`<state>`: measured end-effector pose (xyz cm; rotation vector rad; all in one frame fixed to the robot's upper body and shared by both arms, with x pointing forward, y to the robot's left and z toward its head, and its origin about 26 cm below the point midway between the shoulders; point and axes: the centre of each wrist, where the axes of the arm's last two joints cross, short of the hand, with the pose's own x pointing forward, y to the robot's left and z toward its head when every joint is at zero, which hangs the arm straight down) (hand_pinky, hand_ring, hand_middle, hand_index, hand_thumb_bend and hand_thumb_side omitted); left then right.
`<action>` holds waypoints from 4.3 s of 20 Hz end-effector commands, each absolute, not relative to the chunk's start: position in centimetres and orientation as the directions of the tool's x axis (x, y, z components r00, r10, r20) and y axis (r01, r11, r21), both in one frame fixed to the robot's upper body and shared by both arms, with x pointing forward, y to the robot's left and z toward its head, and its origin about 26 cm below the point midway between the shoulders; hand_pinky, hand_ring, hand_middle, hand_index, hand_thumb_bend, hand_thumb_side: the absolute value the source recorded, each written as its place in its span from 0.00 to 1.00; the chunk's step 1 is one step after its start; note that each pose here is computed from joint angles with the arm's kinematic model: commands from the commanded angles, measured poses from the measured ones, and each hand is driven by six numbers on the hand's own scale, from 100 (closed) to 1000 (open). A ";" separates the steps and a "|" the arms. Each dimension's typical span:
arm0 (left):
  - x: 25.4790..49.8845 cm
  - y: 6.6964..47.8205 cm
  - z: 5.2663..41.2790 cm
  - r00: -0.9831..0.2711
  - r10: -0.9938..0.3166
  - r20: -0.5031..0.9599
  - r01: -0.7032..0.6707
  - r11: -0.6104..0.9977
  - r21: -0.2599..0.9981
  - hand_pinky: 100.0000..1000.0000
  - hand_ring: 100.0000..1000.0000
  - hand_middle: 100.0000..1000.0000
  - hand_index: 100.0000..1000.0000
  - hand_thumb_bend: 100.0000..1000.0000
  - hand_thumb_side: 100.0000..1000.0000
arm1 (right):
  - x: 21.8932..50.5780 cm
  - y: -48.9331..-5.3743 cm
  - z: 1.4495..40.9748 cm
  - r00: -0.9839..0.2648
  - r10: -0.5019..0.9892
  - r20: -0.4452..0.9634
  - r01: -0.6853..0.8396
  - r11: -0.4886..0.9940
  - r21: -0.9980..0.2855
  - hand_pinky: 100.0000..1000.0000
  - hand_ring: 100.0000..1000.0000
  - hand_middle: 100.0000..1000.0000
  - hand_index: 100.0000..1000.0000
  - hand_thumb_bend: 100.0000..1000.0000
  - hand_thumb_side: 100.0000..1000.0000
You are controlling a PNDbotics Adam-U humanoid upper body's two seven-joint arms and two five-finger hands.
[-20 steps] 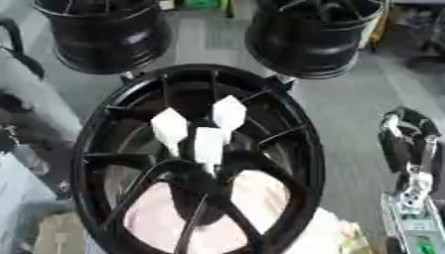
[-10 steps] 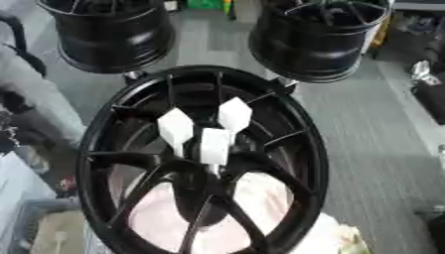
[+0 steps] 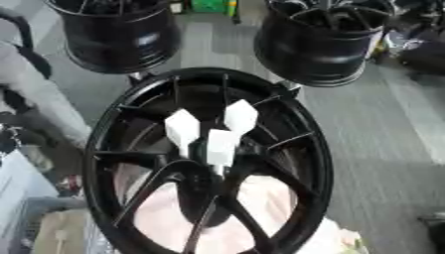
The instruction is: Pull the pin out of the wheel hub.
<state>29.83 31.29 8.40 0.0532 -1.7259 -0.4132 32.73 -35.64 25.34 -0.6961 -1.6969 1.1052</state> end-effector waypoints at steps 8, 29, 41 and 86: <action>30.0 31.4 9.6 -0.238 -0.292 0.926 0.207 0.917 0.342 0.71 0.57 0.59 0.68 0.00 0.81 | 33.6 -31.5 28.6 -0.532 0.808 0.254 -0.297 0.103 -0.949 0.76 0.87 0.89 0.97 0.24 0.26; 30.2 31.2 9.8 -0.256 -0.291 0.922 0.223 0.910 0.349 0.71 0.57 0.59 0.68 0.00 0.81 | 35.7 -25.2 28.4 -0.717 0.685 0.127 -0.355 -0.202 -0.913 0.84 0.94 0.95 1.00 0.26 0.26; 30.3 31.1 9.9 -0.260 -0.290 0.921 0.225 0.910 0.349 0.71 0.56 0.59 0.68 0.00 0.81 | 36.4 -23.8 27.6 -0.740 0.653 0.160 -0.395 -0.230 -0.889 0.83 0.93 0.93 0.99 0.25 0.27; 30.3 31.1 9.9 -0.262 -0.287 0.921 0.225 0.910 0.348 0.71 0.56 0.59 0.68 0.00 0.81 | 38.7 -23.2 24.2 -0.700 0.678 0.223 -0.505 -0.249 -0.827 0.78 0.85 0.79 0.89 0.21 0.27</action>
